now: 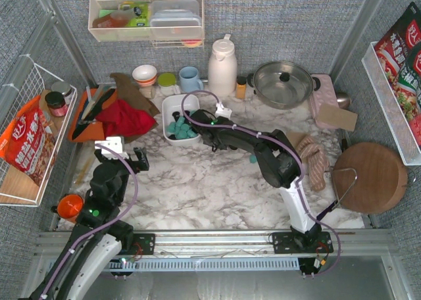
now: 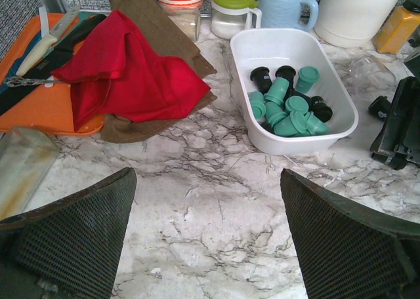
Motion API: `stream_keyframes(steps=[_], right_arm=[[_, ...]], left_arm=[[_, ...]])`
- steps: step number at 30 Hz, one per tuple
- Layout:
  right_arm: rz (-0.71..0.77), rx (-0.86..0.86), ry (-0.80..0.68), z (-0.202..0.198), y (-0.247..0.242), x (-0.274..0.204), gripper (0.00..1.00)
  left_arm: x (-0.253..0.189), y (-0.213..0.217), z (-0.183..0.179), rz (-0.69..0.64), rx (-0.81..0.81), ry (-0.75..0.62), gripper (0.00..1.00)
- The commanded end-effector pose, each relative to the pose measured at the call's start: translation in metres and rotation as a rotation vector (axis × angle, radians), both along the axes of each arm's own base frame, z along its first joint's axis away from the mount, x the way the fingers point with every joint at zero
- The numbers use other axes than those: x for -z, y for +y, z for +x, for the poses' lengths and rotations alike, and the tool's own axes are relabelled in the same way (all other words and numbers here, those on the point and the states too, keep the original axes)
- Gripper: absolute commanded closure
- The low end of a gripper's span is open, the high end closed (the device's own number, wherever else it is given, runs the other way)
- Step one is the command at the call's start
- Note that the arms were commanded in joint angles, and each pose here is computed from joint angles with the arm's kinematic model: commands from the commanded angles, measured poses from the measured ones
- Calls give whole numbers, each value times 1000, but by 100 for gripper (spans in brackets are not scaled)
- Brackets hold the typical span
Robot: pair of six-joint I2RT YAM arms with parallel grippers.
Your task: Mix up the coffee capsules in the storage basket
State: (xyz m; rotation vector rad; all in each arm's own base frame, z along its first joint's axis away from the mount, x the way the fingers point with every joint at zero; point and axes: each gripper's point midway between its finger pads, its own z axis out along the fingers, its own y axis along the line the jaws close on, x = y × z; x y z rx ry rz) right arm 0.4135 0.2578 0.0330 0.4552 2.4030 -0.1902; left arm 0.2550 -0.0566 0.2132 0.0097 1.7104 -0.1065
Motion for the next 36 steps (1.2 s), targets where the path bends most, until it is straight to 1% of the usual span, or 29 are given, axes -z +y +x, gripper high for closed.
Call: stream_keyframes(steps=[1,7,10,13,17,19,22,27,30,33,35,36], right_arm=[[-13,-15,6,-1,-2,-4,44],[-14,-54,18,-5,-2,-10,52],[-4,-92,10,-8,-1,-20,53],[45,-198,-28,-9,7,-36,53],[136,-383,-163,-9,25,-69,53],[169,-502,-229,-13,33,-84,55],[195,-642,-345,-21,39,-110,64],[201,-821,-490,-43,39,-139,68],[193,-895,-565,-58,34,-151,78],[176,-954,-637,-70,29,-157,82],[137,-988,-665,-75,24,-157,87],[118,-994,-681,-77,20,-156,87]], left_arm=[[-3,-2,0,-11,9,-9,1],[-3,-1,0,-10,6,-10,1],[-3,-1,0,-9,4,-9,1],[-3,-1,0,-9,4,-9,1],[-2,-1,1,-8,3,-7,1],[-2,-1,1,-13,0,-3,1],[-3,-3,1,-18,5,12,1],[-7,5,5,5,-44,28,1],[-8,6,8,10,-57,45,1],[-2,-9,9,17,17,106,1],[2,-19,12,-6,39,176,1],[4,-24,14,-21,43,217,1]])
